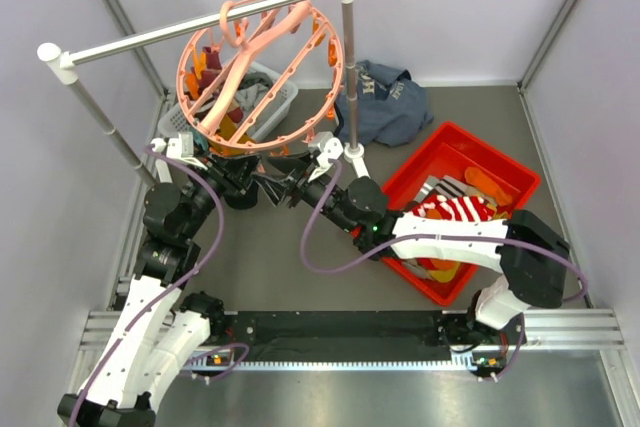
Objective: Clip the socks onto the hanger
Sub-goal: Open the clamp at the hanger.
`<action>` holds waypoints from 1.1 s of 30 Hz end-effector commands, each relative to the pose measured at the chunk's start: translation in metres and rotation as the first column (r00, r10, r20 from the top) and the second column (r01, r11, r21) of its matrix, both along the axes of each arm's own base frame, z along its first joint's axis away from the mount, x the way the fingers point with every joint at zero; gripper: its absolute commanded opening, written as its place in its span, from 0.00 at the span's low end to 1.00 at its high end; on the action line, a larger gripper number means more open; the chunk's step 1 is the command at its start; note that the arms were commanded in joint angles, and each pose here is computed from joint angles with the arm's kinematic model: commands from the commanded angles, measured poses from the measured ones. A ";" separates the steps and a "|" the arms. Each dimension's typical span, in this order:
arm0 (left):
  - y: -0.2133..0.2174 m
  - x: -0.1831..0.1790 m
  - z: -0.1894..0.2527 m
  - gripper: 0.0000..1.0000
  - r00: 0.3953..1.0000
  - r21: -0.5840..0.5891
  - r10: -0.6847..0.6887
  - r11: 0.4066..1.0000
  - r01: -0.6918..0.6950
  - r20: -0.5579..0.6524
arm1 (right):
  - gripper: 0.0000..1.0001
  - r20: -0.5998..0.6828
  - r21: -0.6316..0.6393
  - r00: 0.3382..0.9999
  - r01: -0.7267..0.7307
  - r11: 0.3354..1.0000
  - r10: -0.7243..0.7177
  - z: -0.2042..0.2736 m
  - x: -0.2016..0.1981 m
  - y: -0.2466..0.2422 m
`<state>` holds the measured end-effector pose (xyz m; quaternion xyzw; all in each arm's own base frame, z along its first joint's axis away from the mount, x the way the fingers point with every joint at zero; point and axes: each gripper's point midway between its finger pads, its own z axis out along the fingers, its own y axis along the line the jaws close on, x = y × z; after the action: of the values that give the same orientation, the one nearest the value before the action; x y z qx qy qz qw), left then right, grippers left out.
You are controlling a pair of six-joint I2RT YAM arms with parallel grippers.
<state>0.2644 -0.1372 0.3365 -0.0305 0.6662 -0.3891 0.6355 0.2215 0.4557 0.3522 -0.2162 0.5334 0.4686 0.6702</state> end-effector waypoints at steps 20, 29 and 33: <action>0.013 0.001 0.002 0.04 0.996 0.006 0.080 0.997 -0.080 -0.030 | 0.52 -0.088 0.015 0.996 0.007 1.000 -0.006 -0.016 -0.007 -0.010; 0.008 -0.002 0.005 0.04 0.998 -0.006 0.050 0.999 -0.050 -0.030 | 0.53 -0.048 0.021 0.999 0.009 1.000 -0.008 -0.004 -0.001 0.004; 0.007 -0.003 0.008 0.04 0.999 -0.013 0.043 0.999 -0.043 -0.025 | 0.54 -0.031 0.021 0.999 0.014 1.000 -0.013 -0.002 0.003 0.013</action>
<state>0.2650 -0.1285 0.3375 -0.0546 0.6700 -0.3739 0.6390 0.2277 0.4575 0.3147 -0.2070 0.5779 0.4547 0.6454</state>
